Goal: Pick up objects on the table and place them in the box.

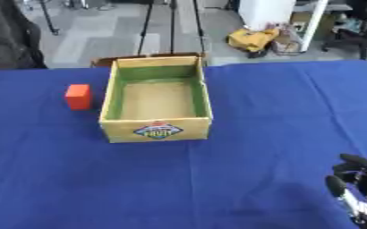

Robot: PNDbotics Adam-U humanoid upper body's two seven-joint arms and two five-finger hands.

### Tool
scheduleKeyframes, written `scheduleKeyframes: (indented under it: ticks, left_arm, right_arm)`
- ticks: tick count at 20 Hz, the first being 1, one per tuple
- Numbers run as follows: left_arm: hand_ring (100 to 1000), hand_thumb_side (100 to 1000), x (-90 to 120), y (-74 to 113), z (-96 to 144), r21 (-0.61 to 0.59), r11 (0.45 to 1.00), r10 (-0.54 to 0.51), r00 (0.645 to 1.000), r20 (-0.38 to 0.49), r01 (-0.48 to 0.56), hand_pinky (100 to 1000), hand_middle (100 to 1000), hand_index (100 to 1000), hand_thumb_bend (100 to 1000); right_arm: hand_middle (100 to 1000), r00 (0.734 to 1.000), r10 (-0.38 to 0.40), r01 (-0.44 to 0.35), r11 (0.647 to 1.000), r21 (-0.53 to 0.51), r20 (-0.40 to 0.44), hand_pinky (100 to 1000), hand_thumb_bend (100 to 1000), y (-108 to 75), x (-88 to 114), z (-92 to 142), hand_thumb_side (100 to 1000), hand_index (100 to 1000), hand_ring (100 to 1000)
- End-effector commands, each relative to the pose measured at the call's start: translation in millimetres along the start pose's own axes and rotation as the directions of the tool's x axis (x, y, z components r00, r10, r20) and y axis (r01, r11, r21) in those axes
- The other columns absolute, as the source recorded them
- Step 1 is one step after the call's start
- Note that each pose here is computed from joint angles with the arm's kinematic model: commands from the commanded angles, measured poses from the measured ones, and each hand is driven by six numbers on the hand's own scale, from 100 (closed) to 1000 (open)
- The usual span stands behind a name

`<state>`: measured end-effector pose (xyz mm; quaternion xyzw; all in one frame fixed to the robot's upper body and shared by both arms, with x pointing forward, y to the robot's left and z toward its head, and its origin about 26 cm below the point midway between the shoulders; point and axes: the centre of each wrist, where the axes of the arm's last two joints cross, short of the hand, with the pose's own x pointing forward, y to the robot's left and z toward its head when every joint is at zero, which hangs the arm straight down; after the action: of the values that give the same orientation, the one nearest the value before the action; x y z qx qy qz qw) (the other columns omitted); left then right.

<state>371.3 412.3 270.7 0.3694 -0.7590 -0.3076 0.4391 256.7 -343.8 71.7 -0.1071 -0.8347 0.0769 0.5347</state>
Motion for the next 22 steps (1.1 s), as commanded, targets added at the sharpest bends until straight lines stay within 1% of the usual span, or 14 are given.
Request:
scheduleKeyframes:
  ticks: [1,6,9,11,15,19,22]
  left_arm:
    - [676,100,8.9,13.9,-10.3,-0.001,0.999,-0.047,0.999,0.022,0.047,557,634,747,658]
    - [699,100,19.1,20.7,-41.3,-0.089,0.986,-0.137,0.99,0.028,0.139,583,675,786,760]
    - [704,100,20.6,21.8,-60.9,-0.137,0.973,-0.185,0.983,0.017,0.186,590,681,793,793]
    - [706,100,19.2,18.7,-73.2,-0.165,0.963,-0.216,0.976,-0.003,0.213,595,685,796,813]
    - [711,122,14.4,7.2,-92.8,-0.207,0.943,-0.278,0.959,-0.05,0.262,606,689,800,818]
    - [717,145,6.3,-4.0,-102.6,-0.257,0.929,-0.3,0.949,-0.096,0.268,616,695,807,823]
    - [722,152,3.7,-8.3,-106.3,-0.278,0.921,-0.311,0.944,-0.11,0.271,623,707,812,825]
  right_arm:
    - [597,1.0,0.016,-0.016,1.0,0.011,0.02,776,557,-2.8,6.5,-2.9,444,794,539]
    - [597,1.0,0.014,-0.015,1.0,0.024,0.021,776,557,-1.7,7.0,-3.6,445,794,539]
    - [597,1.0,0.014,-0.015,0.999,0.031,0.02,776,557,-1.3,7.0,-3.3,445,794,539]
    - [597,1.0,0.015,-0.016,0.999,0.034,0.02,776,558,-1.3,7.2,-3.3,445,794,539]
    - [597,1.0,0.015,-0.016,0.999,0.043,0.023,776,559,-0.5,7.7,-4.2,446,794,539]
    - [596,1.0,0.016,-0.017,0.998,0.052,0.027,777,560,0.5,8.5,-5.9,447,794,539]
    - [596,0.999,0.018,-0.019,0.998,0.058,0.03,777,561,0.9,9.1,-7.0,449,794,540]
